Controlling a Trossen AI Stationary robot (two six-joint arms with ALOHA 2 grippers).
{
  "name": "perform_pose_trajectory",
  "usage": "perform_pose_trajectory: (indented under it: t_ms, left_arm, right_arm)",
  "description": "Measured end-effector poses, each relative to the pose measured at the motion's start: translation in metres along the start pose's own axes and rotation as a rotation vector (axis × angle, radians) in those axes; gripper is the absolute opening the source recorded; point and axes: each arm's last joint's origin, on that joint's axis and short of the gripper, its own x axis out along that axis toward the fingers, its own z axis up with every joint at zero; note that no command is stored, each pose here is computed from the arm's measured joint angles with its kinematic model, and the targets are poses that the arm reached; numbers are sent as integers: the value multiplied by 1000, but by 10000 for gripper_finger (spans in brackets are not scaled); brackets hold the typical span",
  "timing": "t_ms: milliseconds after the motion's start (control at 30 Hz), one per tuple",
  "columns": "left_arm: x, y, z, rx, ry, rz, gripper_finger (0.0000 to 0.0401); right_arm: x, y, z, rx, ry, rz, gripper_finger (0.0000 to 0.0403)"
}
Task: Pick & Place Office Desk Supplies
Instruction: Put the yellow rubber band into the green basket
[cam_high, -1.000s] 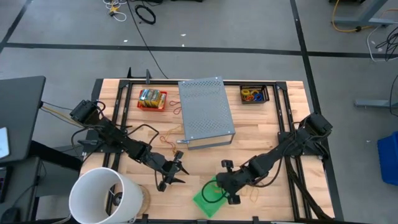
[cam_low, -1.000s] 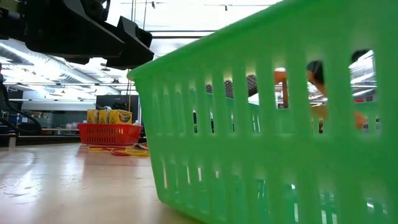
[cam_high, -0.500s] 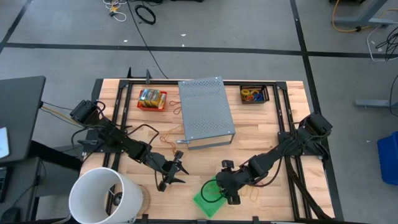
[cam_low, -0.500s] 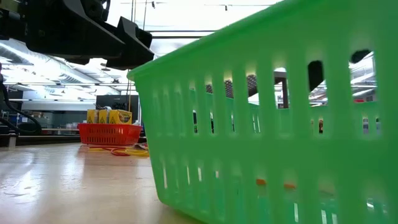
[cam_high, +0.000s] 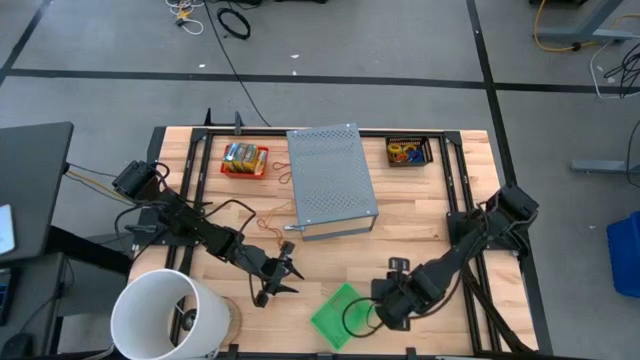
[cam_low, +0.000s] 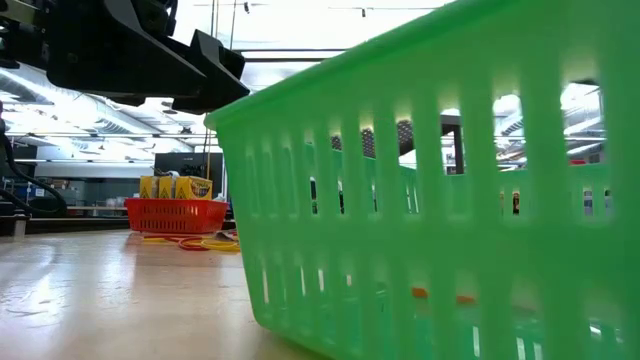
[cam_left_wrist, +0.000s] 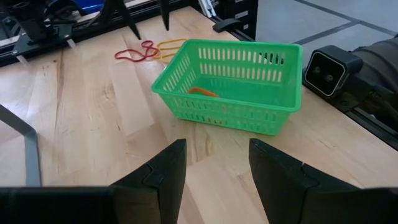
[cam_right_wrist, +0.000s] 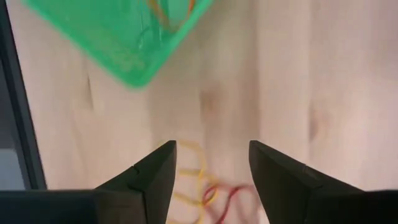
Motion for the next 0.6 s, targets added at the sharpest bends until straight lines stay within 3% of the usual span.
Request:
perform_pose_trajectory:
  t_ms: [267,600]
  left_arm:
    - [0,0,0,0,0,0,179]
    - [0,0,0,0,0,0,179]
  right_arm:
    - [21,8,-19,61,-23,38,208]
    - [49,-8,-41,52,37,-12,208]
